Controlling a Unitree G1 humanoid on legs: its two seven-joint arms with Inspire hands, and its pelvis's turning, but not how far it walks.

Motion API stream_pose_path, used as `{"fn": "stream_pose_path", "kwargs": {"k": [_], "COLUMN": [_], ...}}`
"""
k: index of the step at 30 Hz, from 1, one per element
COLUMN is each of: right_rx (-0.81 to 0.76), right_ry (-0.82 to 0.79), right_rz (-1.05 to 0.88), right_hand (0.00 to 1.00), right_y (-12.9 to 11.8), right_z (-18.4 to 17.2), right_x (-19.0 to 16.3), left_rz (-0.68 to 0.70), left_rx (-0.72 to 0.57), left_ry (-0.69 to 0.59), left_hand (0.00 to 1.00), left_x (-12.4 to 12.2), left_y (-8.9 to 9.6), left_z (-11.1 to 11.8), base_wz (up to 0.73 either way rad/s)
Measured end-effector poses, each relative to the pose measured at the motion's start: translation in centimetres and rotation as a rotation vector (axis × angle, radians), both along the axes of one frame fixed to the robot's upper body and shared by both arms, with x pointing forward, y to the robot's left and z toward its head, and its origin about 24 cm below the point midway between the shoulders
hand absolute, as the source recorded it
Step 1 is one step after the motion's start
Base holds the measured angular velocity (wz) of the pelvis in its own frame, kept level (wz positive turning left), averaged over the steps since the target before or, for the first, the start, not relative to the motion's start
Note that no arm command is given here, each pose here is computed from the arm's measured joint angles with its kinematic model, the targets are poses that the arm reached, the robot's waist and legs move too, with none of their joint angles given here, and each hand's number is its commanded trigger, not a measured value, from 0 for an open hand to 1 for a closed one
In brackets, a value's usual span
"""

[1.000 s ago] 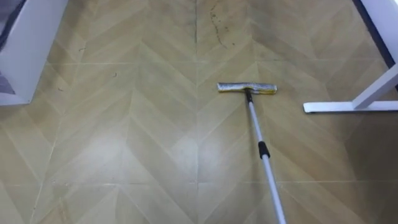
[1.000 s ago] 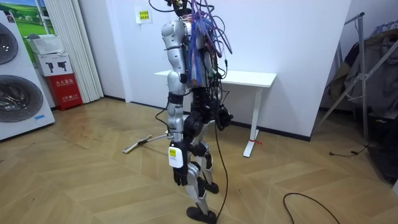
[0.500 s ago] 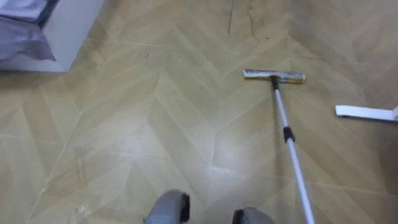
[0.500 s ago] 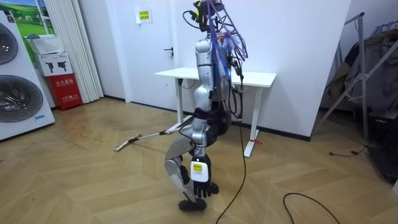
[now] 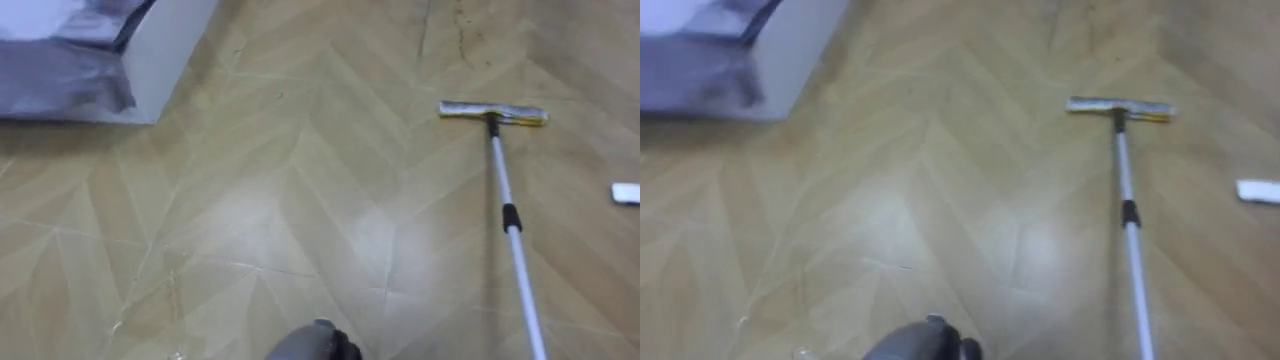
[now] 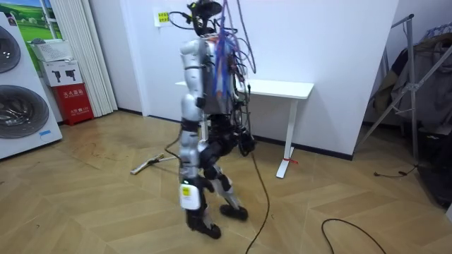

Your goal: Mop floor

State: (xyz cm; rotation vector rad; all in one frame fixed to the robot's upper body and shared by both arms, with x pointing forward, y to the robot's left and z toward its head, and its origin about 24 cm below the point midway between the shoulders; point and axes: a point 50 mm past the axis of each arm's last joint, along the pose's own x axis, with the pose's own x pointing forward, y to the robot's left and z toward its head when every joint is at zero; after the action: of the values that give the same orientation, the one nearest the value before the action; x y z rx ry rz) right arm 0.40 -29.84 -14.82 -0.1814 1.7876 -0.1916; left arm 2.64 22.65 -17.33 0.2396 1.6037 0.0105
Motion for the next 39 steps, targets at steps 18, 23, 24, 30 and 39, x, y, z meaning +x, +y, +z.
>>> {"fn": "stream_pose_path", "kwargs": {"k": [18, 23, 24, 30, 39], "right_rx": [-0.098, -0.049, -0.053, -0.089, -0.043], "right_ry": [-0.435, -0.347, -0.298, -0.086, -0.047], "right_rz": [0.067, 0.007, -0.007, -0.044, -0.066], "right_hand": [1.0, 1.0, 1.0, 1.0, 1.0], "right_y": [-0.9, -1.0, -1.2, 0.2, 2.2], "right_z": [3.4, 2.0, 1.5, -0.2, -0.8], "right_x": [15.7, 11.7, 9.7, 1.4, 1.7], "left_rz": [0.021, 0.015, -0.005, -0.032, 0.022], "left_rx": [0.109, 0.066, 0.068, 0.128, 0.091], "left_ry": [-0.084, -0.097, -0.111, -0.159, -0.107], "left_hand": [0.0, 0.0, 0.0, 0.0, 0.0], "left_x": [2.6, 3.2, 3.5, 4.8, 2.9], "left_y": [2.0, 1.6, 1.4, 0.5, -0.4], "left_z": [0.7, 0.7, 0.7, 0.7, 0.2], "base_wz": [0.18, 0.58, 0.05, -0.23, 0.0]}}
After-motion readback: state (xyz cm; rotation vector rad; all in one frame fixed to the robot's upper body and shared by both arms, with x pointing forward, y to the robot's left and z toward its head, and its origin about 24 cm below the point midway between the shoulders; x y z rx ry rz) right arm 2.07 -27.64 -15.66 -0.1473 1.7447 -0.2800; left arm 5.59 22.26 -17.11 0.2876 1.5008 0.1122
